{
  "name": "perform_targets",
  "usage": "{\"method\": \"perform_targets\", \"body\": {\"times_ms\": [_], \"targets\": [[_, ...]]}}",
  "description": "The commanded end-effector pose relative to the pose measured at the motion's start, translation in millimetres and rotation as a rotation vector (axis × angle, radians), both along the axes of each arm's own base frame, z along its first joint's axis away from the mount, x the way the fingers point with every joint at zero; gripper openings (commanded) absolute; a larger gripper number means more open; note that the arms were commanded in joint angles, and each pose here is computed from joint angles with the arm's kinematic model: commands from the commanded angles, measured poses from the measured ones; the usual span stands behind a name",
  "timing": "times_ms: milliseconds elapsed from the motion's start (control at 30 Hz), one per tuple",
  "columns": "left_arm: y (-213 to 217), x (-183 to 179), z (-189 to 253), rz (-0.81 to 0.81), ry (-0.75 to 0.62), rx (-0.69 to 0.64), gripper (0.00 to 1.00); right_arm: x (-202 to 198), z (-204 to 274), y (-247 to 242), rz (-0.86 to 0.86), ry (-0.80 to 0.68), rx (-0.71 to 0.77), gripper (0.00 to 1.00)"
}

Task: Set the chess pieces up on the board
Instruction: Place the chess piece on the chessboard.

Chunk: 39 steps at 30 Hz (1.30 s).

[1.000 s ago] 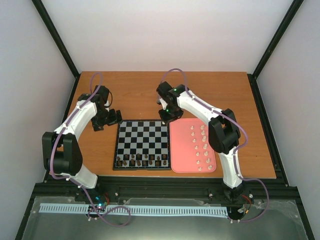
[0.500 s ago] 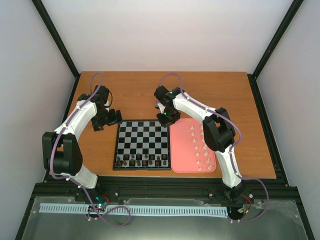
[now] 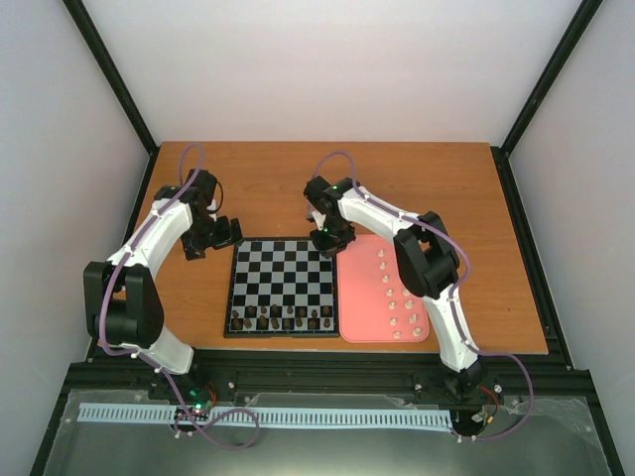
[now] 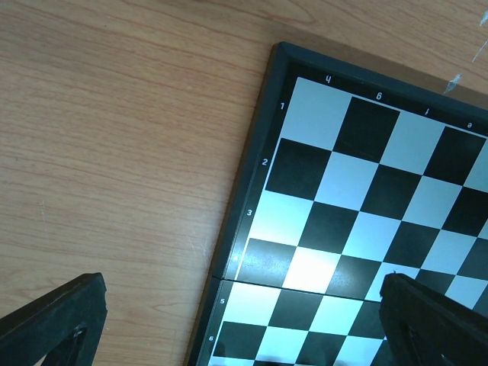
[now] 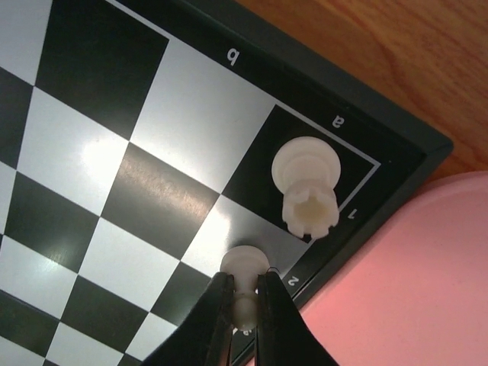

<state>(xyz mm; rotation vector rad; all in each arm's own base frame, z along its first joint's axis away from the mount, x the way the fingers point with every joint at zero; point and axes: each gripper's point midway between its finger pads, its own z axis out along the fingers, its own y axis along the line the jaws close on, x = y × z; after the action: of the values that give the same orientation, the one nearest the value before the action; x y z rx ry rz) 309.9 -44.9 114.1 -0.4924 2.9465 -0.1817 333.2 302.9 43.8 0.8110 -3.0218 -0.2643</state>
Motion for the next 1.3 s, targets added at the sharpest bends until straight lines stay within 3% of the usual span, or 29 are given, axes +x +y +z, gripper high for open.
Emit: {"method": "perform_targets", "body": {"times_ms": [0,767,1267], "targets": [[2.9,5.6,6.6,-0.013,-0.033,0.009,1.00,1.9,-1.1,8.6,0.005,-0.002,0.009,0.06],[1.4,6.5,3.7,-0.014,-0.028,0.002,1.00,-0.7,-0.8,8.1,0.021,0.009,0.004,0.12],[0.6,6.8,2.0,-0.019,-0.023,0.000,1.00,-5.8,33.2,2.1,0.040,-0.036,0.013,0.26]]}}
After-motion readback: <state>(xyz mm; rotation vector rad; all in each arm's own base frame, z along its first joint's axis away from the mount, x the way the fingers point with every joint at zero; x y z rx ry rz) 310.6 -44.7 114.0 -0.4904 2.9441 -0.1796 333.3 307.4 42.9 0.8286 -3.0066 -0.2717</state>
